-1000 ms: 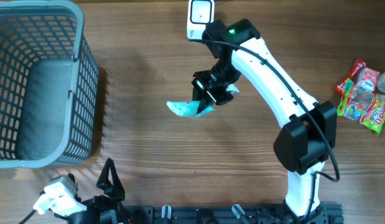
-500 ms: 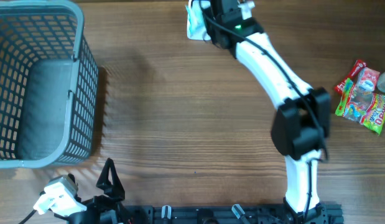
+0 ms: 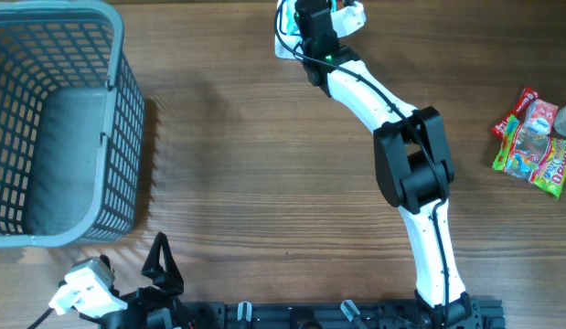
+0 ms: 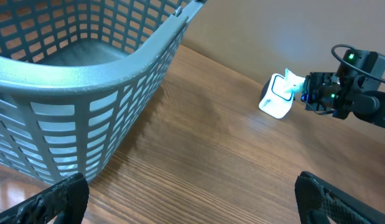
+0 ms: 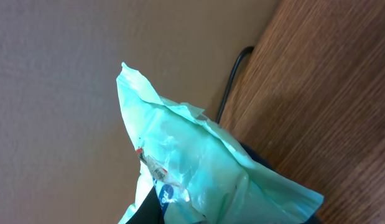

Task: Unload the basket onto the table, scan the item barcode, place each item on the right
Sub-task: 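Carry the wipes pack to the right edge and release it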

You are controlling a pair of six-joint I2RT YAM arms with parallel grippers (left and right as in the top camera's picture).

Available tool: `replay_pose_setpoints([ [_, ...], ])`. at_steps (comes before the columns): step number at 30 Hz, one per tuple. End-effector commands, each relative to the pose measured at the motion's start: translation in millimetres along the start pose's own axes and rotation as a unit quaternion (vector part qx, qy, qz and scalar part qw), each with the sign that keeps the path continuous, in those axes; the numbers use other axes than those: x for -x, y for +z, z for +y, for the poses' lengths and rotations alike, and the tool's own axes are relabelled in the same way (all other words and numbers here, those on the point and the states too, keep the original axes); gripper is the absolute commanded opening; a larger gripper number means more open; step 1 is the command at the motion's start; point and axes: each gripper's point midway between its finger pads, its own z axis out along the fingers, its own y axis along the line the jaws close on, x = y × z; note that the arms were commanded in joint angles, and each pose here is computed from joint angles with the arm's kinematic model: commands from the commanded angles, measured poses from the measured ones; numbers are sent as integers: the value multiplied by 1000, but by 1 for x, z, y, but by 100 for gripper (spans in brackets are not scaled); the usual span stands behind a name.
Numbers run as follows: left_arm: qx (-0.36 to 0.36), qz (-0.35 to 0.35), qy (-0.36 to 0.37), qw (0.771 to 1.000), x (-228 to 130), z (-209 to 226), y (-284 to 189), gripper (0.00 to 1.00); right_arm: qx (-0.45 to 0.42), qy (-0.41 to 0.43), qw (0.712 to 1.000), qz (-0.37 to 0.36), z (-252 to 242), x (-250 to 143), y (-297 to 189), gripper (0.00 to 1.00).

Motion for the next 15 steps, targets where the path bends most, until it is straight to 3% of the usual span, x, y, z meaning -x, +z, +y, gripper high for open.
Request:
replay_pose_setpoints([
  [1, 0, -4, -2, 1000, 0, 0, 0, 100, -39, -16, 999, -9, -10, 15, -3, 5],
  [6, 0, -4, -2, 1000, 0, 0, 0, 100, -212, -74, 968, -115, -38, 139, -89, 5],
  [9, 0, -4, -2, 1000, 0, 0, 0, 100, -306, -59, 942, -124, -76, 205, -132, 4],
  [13, 0, -4, -2, 1000, 0, 0, 0, 100, -471, -18, 872, -134, -213, 291, -150, 4],
  [15, 0, -4, -2, 1000, 0, 0, 0, 100, -485, -26, 867, -110, -254, 299, -136, 4],
])
